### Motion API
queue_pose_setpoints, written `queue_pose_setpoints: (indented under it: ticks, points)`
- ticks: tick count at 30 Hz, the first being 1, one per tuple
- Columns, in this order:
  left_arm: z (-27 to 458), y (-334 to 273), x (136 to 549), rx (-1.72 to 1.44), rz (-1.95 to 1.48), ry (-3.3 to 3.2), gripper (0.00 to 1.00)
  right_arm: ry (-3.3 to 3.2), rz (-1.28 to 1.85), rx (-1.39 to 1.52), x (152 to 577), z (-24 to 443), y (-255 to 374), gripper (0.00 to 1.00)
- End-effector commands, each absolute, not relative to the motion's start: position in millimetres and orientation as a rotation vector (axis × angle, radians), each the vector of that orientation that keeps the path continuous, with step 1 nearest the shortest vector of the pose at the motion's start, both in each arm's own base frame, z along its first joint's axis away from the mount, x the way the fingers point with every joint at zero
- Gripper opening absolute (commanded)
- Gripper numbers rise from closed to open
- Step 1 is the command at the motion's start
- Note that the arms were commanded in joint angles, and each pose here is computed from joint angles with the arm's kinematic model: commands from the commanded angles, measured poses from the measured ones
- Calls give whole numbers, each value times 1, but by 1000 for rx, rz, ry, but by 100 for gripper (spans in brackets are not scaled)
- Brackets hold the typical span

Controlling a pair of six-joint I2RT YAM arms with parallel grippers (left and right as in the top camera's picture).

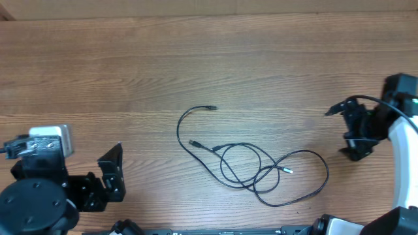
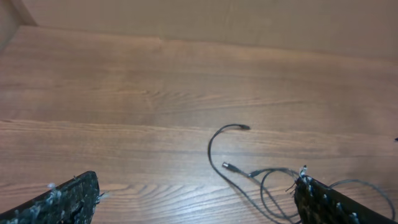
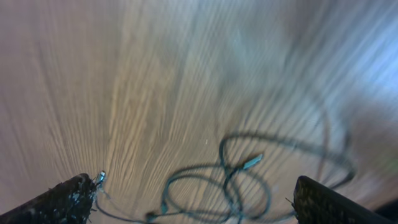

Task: Untangle cables

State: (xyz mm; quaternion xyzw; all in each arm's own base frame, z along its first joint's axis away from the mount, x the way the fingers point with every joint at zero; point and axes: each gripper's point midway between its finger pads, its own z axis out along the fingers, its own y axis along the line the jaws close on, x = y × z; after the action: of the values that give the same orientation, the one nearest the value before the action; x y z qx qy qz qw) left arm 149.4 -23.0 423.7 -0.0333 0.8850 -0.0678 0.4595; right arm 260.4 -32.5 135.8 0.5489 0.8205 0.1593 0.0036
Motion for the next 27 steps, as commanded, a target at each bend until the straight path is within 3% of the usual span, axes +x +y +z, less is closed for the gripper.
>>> queue_pose_setpoints:
  ticks: [1, 6, 13, 18, 24, 26, 27]
  points:
    - [415, -24, 153, -79, -133, 2207, 100, 2437, 526, 2079, 251, 126, -6, 100]
    - [398, -27, 156, -60, -88, 2255, 100, 2374, 427, 2298, 235, 106, 22, 100]
    - [395, -27, 157, -55, -76, 2266, 100, 2246, 53, 2043, 251, 71, -17, 95]
    - [395, -27, 157, -56, -77, 2266, 99, 2250, 74, 2047, 248, 54, -14, 87]
    - [395, -28, 157, -55, -79, 2266, 100, 2314, 76, 2148, 222, 22, -1, 84]
    - [395, -28, 157, -56, -78, 2266, 100, 2303, 67, 2138, 222, 10, -3, 64]
    - [395, -28, 157, -55, -78, 2266, 99, 2298, 68, 2132, 223, 6, -4, 43]
